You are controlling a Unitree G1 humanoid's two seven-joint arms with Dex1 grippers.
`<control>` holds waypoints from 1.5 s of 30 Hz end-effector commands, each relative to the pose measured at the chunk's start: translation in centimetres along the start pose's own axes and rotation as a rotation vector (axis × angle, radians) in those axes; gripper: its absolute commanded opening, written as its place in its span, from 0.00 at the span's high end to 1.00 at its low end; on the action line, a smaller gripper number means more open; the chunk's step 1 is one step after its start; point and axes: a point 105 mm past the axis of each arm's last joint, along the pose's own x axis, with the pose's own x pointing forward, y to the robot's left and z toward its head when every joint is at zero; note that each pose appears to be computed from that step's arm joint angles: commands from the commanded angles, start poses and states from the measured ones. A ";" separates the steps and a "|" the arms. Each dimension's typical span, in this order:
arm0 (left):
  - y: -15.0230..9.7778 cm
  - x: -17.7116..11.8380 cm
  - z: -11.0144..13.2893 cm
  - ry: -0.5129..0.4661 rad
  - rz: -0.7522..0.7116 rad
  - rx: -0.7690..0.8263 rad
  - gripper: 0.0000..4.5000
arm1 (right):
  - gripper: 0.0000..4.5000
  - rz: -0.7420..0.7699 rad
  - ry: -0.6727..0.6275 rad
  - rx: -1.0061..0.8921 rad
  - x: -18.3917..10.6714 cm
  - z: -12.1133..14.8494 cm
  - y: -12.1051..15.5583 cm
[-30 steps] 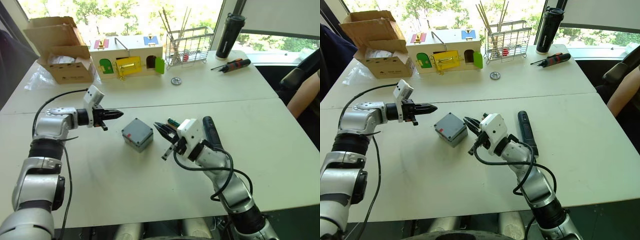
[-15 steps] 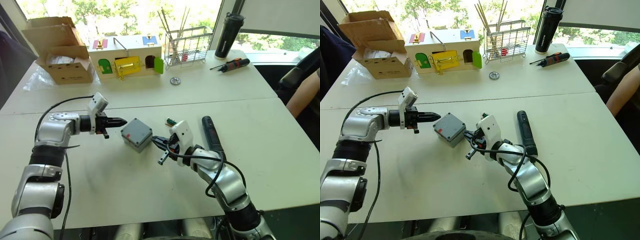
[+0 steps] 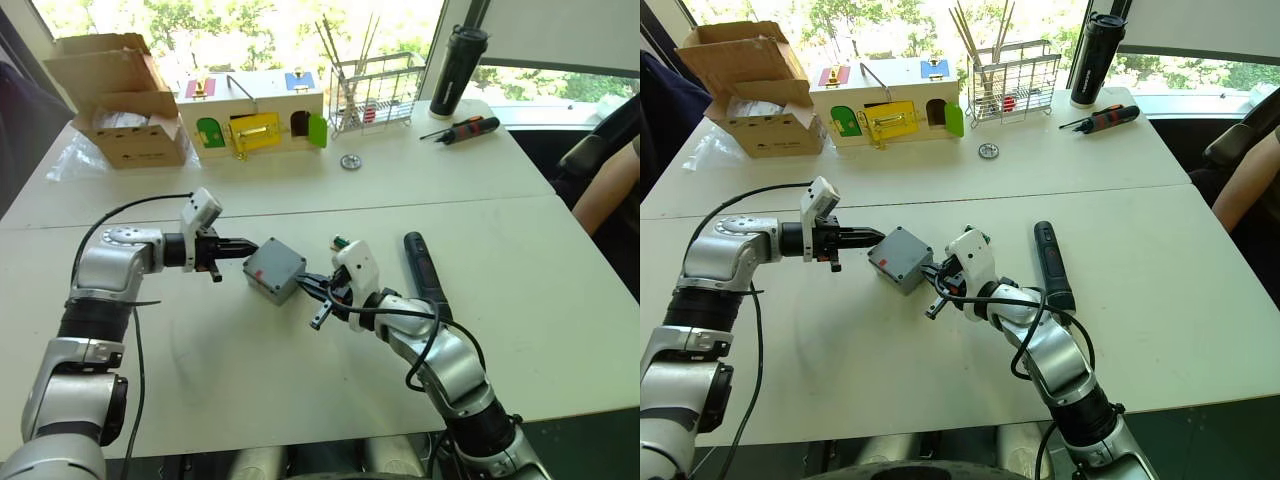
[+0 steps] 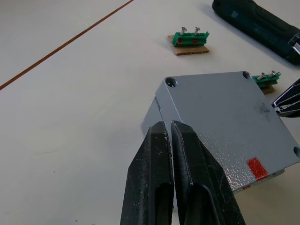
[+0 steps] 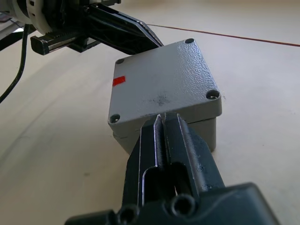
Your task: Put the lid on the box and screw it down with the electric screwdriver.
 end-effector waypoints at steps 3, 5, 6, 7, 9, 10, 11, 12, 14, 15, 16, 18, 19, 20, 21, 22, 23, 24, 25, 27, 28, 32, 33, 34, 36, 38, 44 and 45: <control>-0.4 -0.3 0.6 -0.008 -0.008 0.034 0.97 | 0.98 0.022 -0.053 -0.003 0.3 1.3 0.5; -0.3 -0.2 0.5 -0.005 -0.005 0.037 0.97 | 0.98 0.034 -0.050 0.014 0.4 1.2 0.7; -0.3 -0.2 0.5 -0.005 -0.005 0.037 0.97 | 0.98 0.036 -0.050 0.018 0.4 1.2 0.8; -0.3 -0.2 0.6 -0.006 -0.006 0.038 0.97 | 0.98 0.039 -0.049 0.027 0.5 1.2 0.9; -0.4 -0.2 0.7 -0.006 -0.007 0.040 0.97 | 0.98 0.042 -0.050 0.034 0.6 1.2 1.0; -0.4 -0.2 0.7 -0.006 -0.008 0.041 0.97 | 0.98 0.045 -0.049 0.037 0.7 1.2 1.0; -0.3 -0.1 0.7 -0.005 -0.006 0.043 0.97 | 0.98 0.045 -0.050 0.036 0.7 1.2 1.0; -0.3 -0.2 0.7 -0.005 -0.004 0.043 0.97 | 0.98 0.044 -0.049 0.036 0.7 1.2 1.0; -0.3 -0.2 0.6 -0.004 -0.002 0.042 0.97 | 0.98 0.036 -0.049 0.030 0.6 1.2 0.8; -0.3 -0.2 0.6 -0.004 -0.001 0.041 0.97 | 0.98 0.031 -0.047 0.027 0.6 1.1 0.7; -0.3 -0.2 0.6 -0.004 -0.003 0.040 0.97 | 0.98 0.028 -0.045 0.023 0.6 1.1 0.6; -0.4 -0.2 0.6 -0.005 -0.005 0.039 0.97 | 0.98 0.017 -0.041 0.015 0.5 1.0 0.4; -0.4 -0.2 0.5 -0.004 -0.007 0.039 0.97 | 0.98 0.012 -0.040 0.013 0.5 0.9 0.3; -0.5 -0.2 0.5 -0.004 -0.008 0.040 0.97 | 0.98 0.008 -0.040 0.012 0.5 0.9 0.2; -0.5 -0.1 0.5 -0.004 -0.008 0.039 0.97 | 0.98 0.006 -0.040 0.012 0.5 0.9 0.1; -0.5 -0.1 0.5 -0.005 -0.009 0.039 0.97 | 0.98 0.003 -0.040 0.010 0.5 0.9 0.1; -0.5 -0.1 0.5 -0.005 -0.009 0.039 0.97 | 0.98 0.002 -0.041 0.011 0.5 0.9 0.1; -0.5 -0.1 0.5 -0.005 -0.009 0.040 0.97 | 0.98 0.001 -0.042 0.010 0.5 1.0 0.1; -0.5 -0.1 0.5 -0.004 -0.010 0.040 0.97 | 0.98 0.000 -0.042 0.010 0.5 1.0 0.0; -0.5 0.0 0.5 -0.005 -0.007 0.043 0.97 | 0.98 -0.005 -0.044 0.006 0.5 1.0 0.0; -0.5 0.1 0.6 -0.005 -0.005 0.044 0.97 | 0.98 -0.008 -0.045 0.004 0.5 1.0 -0.1; -0.6 0.2 0.5 0.001 -0.011 0.047 0.97 | 0.98 -0.015 -0.049 -0.003 0.5 1.1 -0.2; -0.6 0.2 0.4 0.008 -0.014 0.049 0.97 | 0.98 -0.016 -0.049 -0.002 0.4 1.2 -0.2; -0.7 0.2 0.3 0.013 -0.016 0.050 0.97 | 0.98 -0.017 -0.049 -0.002 0.4 1.2 -0.2; -0.5 0.1 0.1 0.021 -0.011 0.054 0.97 | 0.98 -0.014 -0.048 0.001 0.3 1.2 -0.2; 0.2 -0.5 0.5 0.004 0.025 0.051 0.97 | 0.98 -0.010 -0.052 0.009 -0.1 1.4 -0.3; 2.3 -1.6 2.4 -0.075 0.112 0.035 0.97 | 0.98 0.010 -0.026 0.034 -0.8 0.8 0.0; 2.6 -1.5 2.3 -0.071 0.124 0.033 0.97 | 0.98 0.015 -0.016 0.042 -0.8 0.5 0.1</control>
